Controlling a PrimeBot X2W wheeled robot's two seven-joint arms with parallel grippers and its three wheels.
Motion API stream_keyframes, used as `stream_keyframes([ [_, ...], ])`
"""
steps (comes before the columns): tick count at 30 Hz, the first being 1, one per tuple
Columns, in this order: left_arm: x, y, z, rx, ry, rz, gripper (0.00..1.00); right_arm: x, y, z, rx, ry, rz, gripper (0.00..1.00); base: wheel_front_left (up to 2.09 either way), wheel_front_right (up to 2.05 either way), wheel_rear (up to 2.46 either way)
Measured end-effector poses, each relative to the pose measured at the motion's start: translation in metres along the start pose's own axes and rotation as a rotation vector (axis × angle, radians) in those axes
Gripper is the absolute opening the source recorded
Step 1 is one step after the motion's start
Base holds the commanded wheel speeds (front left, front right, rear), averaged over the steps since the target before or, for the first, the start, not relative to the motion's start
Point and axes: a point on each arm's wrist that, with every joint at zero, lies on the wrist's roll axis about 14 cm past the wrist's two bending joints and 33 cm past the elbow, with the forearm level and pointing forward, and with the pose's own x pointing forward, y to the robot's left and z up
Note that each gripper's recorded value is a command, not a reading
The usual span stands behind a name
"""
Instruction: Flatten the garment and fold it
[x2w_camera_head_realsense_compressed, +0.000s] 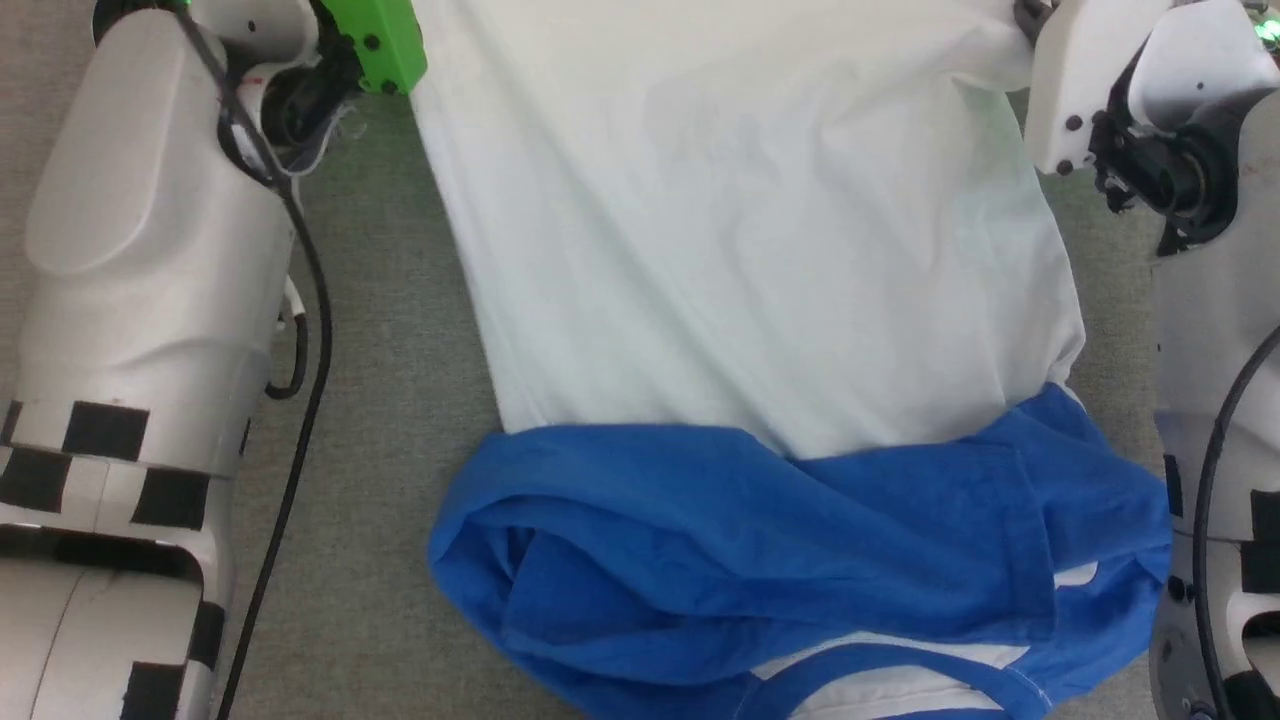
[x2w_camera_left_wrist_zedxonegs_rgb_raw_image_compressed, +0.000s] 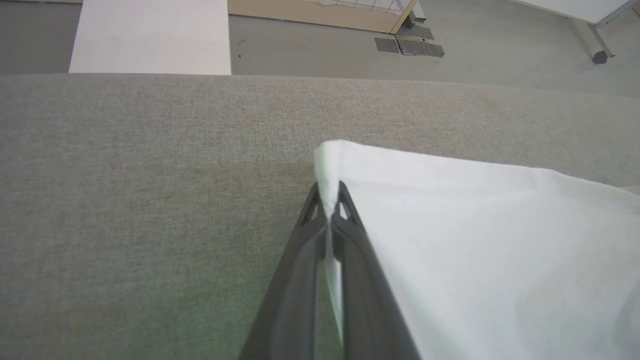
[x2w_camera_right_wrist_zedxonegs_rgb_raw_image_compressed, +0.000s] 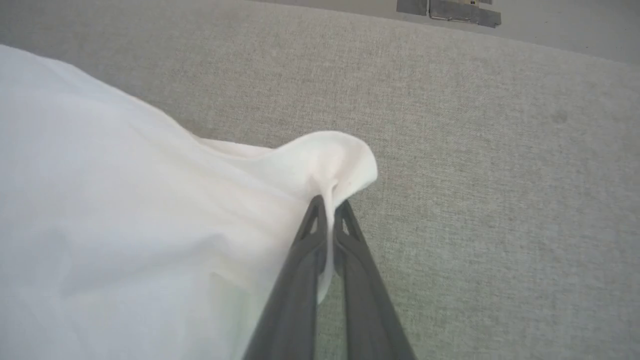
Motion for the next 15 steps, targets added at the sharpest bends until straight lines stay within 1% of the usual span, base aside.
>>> stream_keyframes([
  [2,-0.010,-0.005,0.018,0.006,-0.068,-0.025,0.00,-0.005,0.001,0.004,0.007,-0.019,0.008,0.00,0.00,0.00,0.00],
  [3,-0.023,-0.013,0.040,-0.023,-0.142,-0.070,0.00,-0.013,0.003,0.010,0.008,-0.046,0.017,0.00,0.00,0.00,0.00],
  [7,-0.054,-0.029,0.073,-0.031,-0.249,-0.130,0.00,-0.030,0.002,0.022,0.009,-0.100,0.021,0.00,0.00,0.00,0.00],
  [9,-0.068,-0.035,0.082,-0.039,-0.282,-0.149,0.00,-0.040,0.002,0.030,0.012,-0.134,0.025,0.00,0.00,0.00,0.00],
  [15,-0.112,-0.045,0.087,-0.067,-0.356,-0.180,0.00,-0.075,0.004,0.051,0.053,-0.242,0.055,0.00,0.00,0.00,0.00],
])
